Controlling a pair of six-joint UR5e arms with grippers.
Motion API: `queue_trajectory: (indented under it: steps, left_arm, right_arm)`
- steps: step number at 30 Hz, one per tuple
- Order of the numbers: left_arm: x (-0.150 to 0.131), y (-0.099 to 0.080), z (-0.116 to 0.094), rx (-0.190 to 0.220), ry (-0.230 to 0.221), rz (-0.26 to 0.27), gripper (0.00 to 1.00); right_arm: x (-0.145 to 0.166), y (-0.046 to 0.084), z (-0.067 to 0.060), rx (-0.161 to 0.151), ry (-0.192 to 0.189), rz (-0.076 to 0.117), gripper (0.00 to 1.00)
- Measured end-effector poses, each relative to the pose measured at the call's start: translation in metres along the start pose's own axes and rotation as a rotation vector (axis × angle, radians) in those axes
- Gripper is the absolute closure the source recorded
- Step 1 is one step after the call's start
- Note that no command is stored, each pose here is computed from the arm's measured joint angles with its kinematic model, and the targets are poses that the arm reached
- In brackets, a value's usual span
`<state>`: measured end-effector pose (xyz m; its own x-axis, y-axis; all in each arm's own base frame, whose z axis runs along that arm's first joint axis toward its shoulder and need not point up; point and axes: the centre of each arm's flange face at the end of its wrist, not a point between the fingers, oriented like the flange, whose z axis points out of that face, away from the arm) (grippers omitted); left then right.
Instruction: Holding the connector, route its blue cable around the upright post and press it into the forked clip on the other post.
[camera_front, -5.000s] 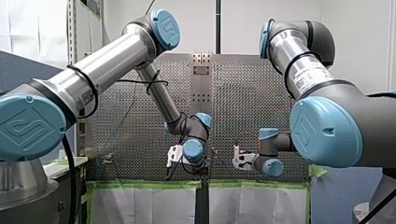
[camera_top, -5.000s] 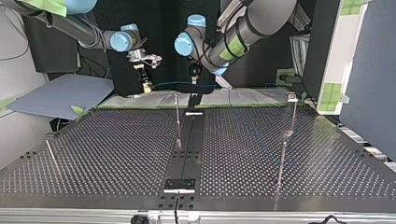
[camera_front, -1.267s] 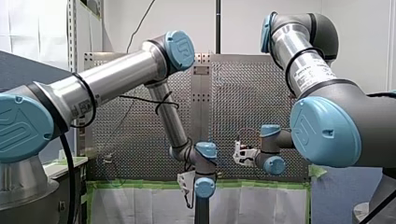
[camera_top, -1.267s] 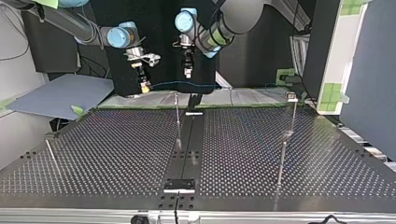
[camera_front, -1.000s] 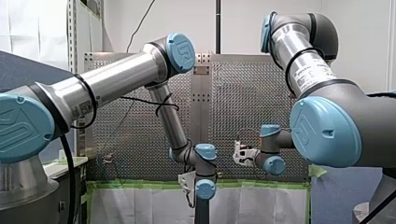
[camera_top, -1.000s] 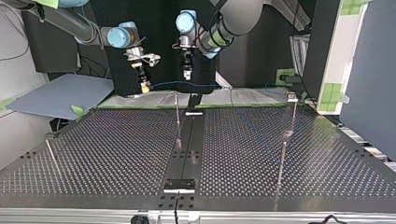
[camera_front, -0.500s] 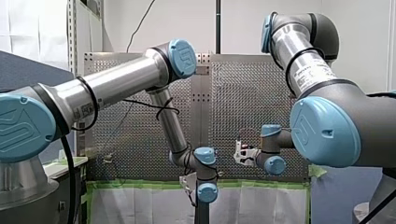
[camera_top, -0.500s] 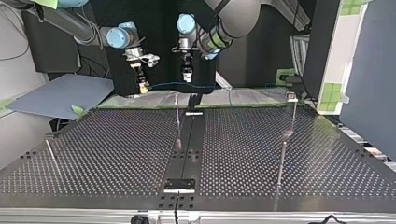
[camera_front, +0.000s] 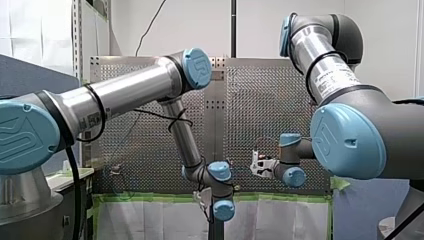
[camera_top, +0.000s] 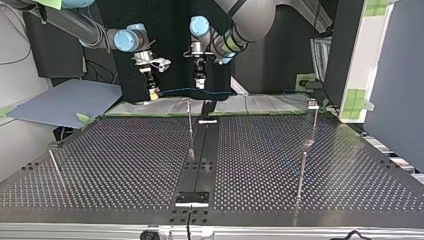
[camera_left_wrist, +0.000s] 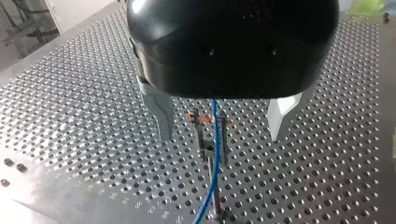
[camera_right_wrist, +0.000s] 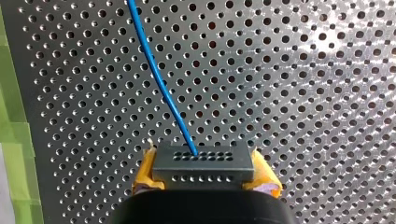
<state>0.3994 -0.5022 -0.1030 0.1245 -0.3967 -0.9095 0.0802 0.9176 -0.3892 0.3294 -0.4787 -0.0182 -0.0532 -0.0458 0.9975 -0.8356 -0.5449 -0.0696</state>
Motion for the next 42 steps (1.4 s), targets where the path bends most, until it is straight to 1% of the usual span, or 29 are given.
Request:
queue_trajectory:
  steps: [6, 10, 15, 21, 29, 35, 42]
  left_arm:
    - [0.001, 0.005, 0.002, -0.036, -0.024, -0.009, 0.01]
    - [-0.001, 0.004, 0.004, -0.046, -0.047, -0.02, 0.01]
    - [-0.003, 0.001, 0.007, -0.039, -0.073, -0.047, 0.01]
    - [-0.004, -0.006, 0.013, -0.023, -0.085, -0.066, 0.01]
    - [-0.007, -0.016, 0.025, -0.014, -0.1, -0.079, 0.01]
    - [-0.009, -0.02, 0.034, -0.02, -0.114, -0.076, 0.01]
    - [-0.012, -0.018, 0.047, -0.037, -0.125, -0.061, 0.01]
  right_arm:
    - [0.0, 0.0, 0.0, 0.0, 0.0, 0.0, 1.0]
    - [0.0, 0.0, 0.0, 0.0, 0.0, -0.001, 1.0]
    - [0.0, 0.0, 0.0, 0.0, 0.0, -0.001, 1.0]
    - [0.0, 0.0, 0.0, 0.0, 0.0, -0.002, 1.0]
    - [0.0, 0.0, 0.0, 0.0, 0.0, -0.002, 1.0]
    - [0.0, 0.0, 0.0, 0.0, 0.001, -0.002, 1.0]
    - [0.001, 0.0, 0.001, -0.002, 0.003, -0.002, 1.0]
